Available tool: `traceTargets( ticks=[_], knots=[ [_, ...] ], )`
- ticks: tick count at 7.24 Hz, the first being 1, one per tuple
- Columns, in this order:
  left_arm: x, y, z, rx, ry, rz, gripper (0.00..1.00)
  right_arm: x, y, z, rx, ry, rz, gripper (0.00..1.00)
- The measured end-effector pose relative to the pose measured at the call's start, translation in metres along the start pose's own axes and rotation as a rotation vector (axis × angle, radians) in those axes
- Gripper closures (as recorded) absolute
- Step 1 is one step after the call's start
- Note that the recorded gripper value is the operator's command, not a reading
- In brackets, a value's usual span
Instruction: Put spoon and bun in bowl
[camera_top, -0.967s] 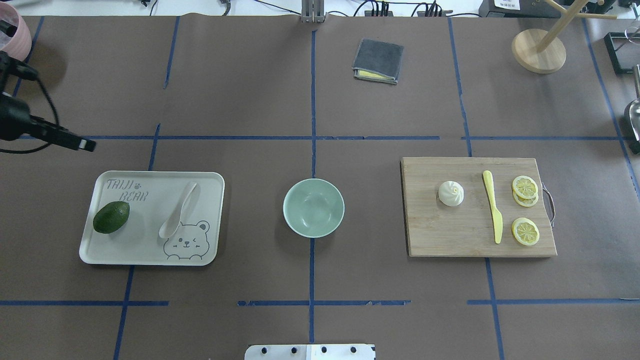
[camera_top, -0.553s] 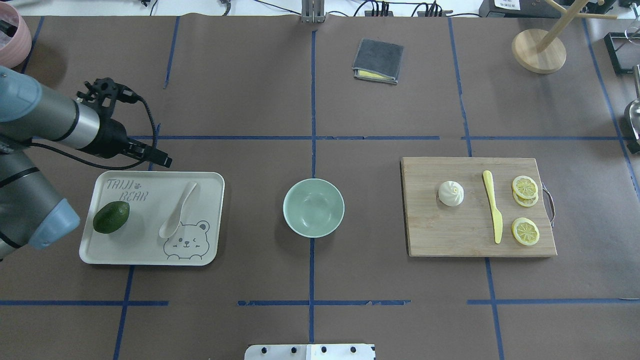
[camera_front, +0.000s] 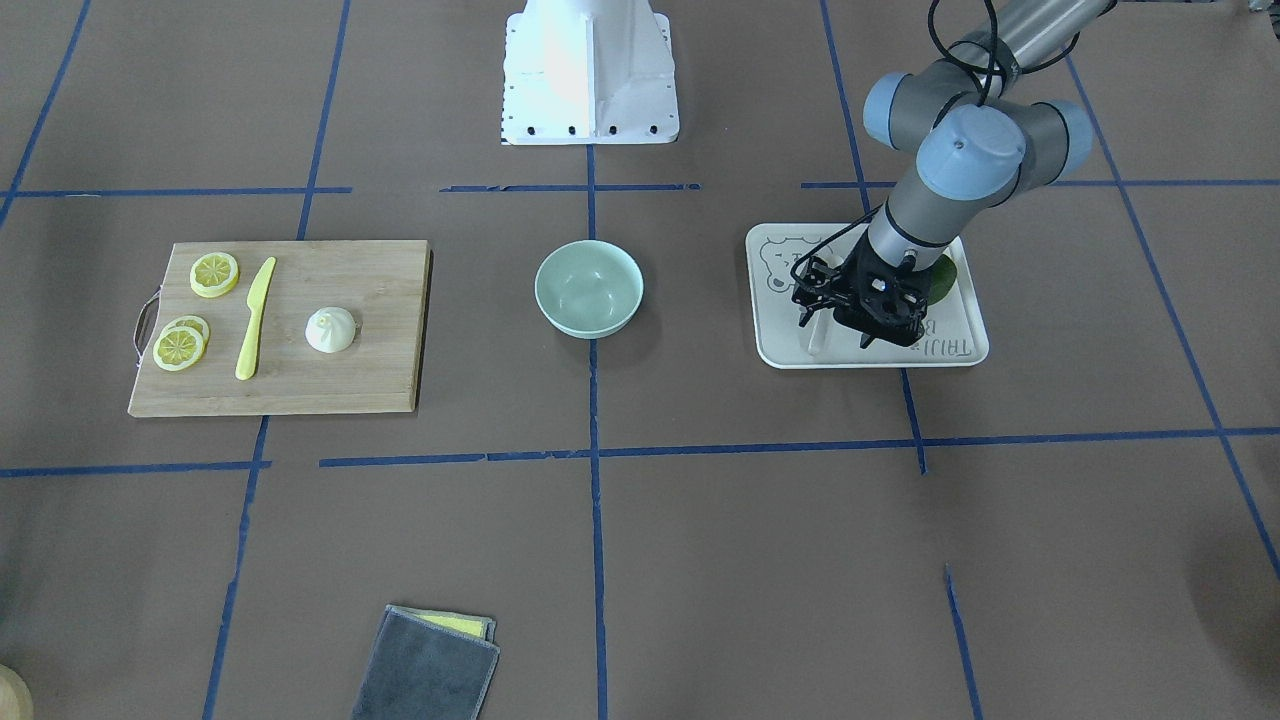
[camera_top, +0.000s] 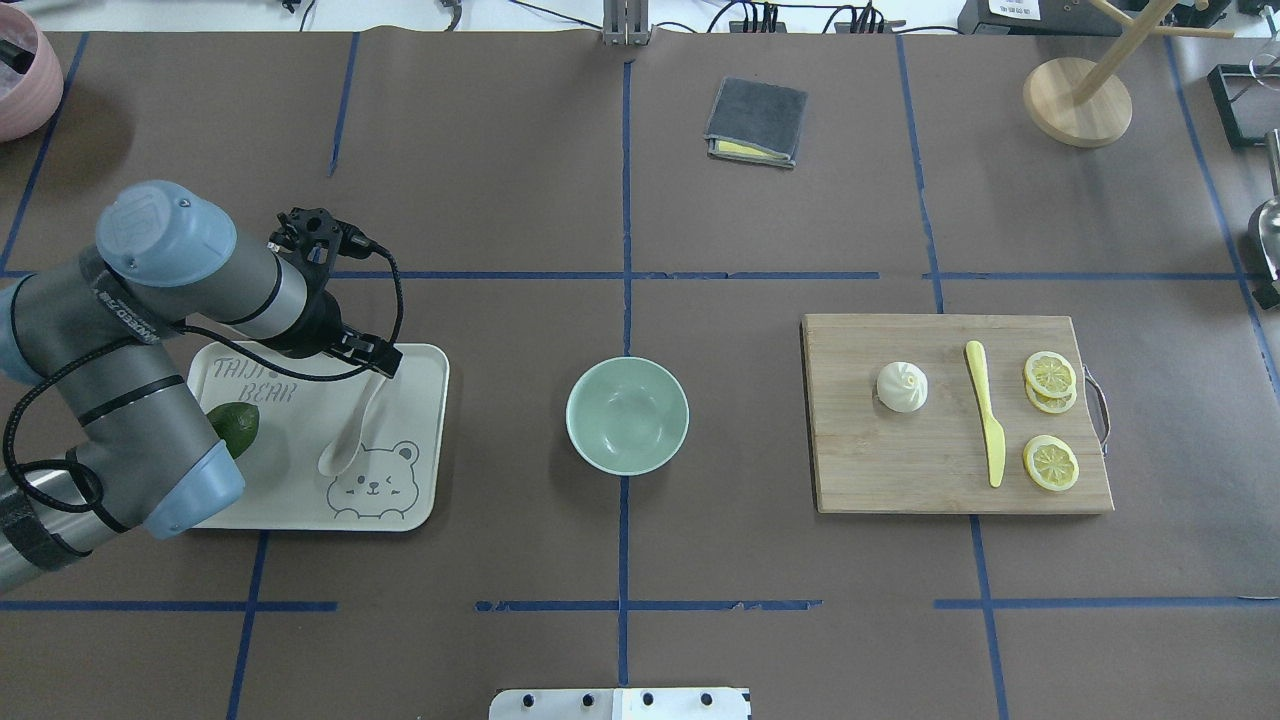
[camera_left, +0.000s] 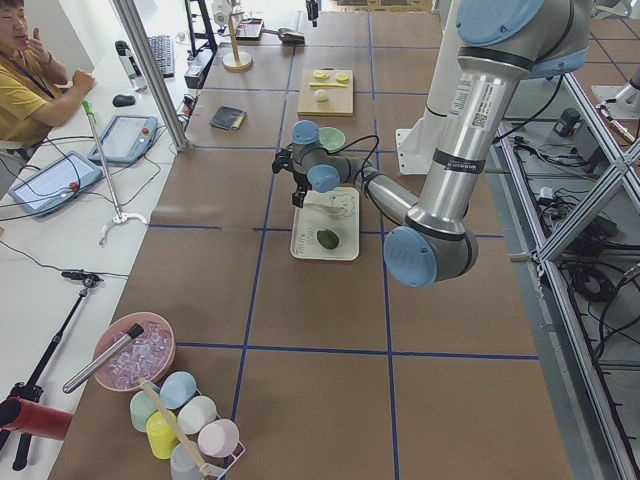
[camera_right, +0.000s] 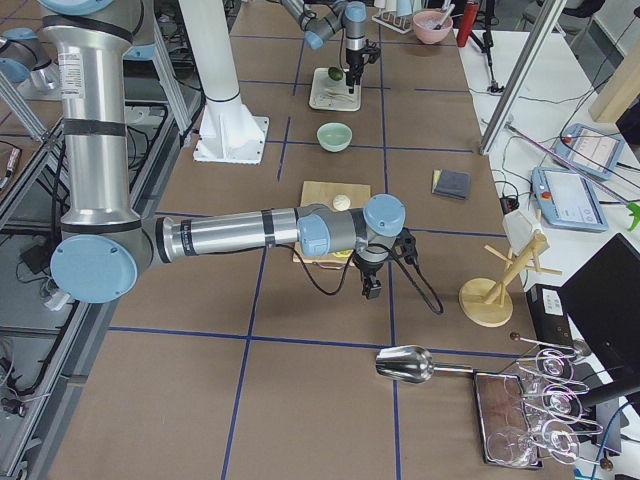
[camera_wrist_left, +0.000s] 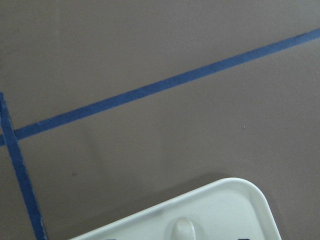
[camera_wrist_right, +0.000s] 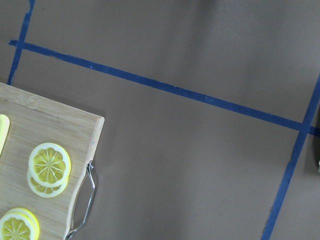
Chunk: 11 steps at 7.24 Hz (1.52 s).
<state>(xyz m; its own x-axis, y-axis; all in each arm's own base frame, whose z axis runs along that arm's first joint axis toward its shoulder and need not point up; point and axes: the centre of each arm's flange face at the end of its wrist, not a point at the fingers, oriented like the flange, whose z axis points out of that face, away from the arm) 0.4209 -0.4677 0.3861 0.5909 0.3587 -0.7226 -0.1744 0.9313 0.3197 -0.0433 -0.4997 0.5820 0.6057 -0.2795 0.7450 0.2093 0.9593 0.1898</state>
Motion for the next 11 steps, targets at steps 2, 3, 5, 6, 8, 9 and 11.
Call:
traceTargets(
  ticks=[2, 3, 5, 6, 8, 9, 11],
  knots=[
    [0.007, 0.010, 0.015, -0.036, -0.010, 0.003, 0.30, 0.000, 0.001, 0.001, -0.003, -0.001, 0.003, 0.00],
    [0.010, 0.013, 0.019, -0.046, -0.010, 0.006, 0.45, 0.001, 0.002, 0.002, -0.004, -0.002, 0.004, 0.00],
    [0.011, 0.014, 0.022, -0.053, -0.011, 0.006, 0.96, 0.001, 0.003, 0.002, -0.005, -0.003, 0.004, 0.00],
    [0.010, 0.015, 0.023, -0.056, -0.013, 0.006, 1.00, 0.001, 0.003, 0.002, -0.005, -0.003, 0.005, 0.00],
    [0.006, 0.018, 0.025, -0.061, -0.018, 0.006, 1.00, 0.001, 0.003, 0.002, -0.006, -0.003, 0.006, 0.00],
    [0.008, 0.017, 0.022, -0.055, -0.014, 0.007, 1.00, 0.003, 0.002, 0.004, -0.008, -0.003, 0.008, 0.00],
    [0.040, -0.001, -0.004, 0.003, 0.029, 0.032, 1.00, 0.006, 0.000, 0.006, -0.012, -0.003, 0.012, 0.00]
  ],
)
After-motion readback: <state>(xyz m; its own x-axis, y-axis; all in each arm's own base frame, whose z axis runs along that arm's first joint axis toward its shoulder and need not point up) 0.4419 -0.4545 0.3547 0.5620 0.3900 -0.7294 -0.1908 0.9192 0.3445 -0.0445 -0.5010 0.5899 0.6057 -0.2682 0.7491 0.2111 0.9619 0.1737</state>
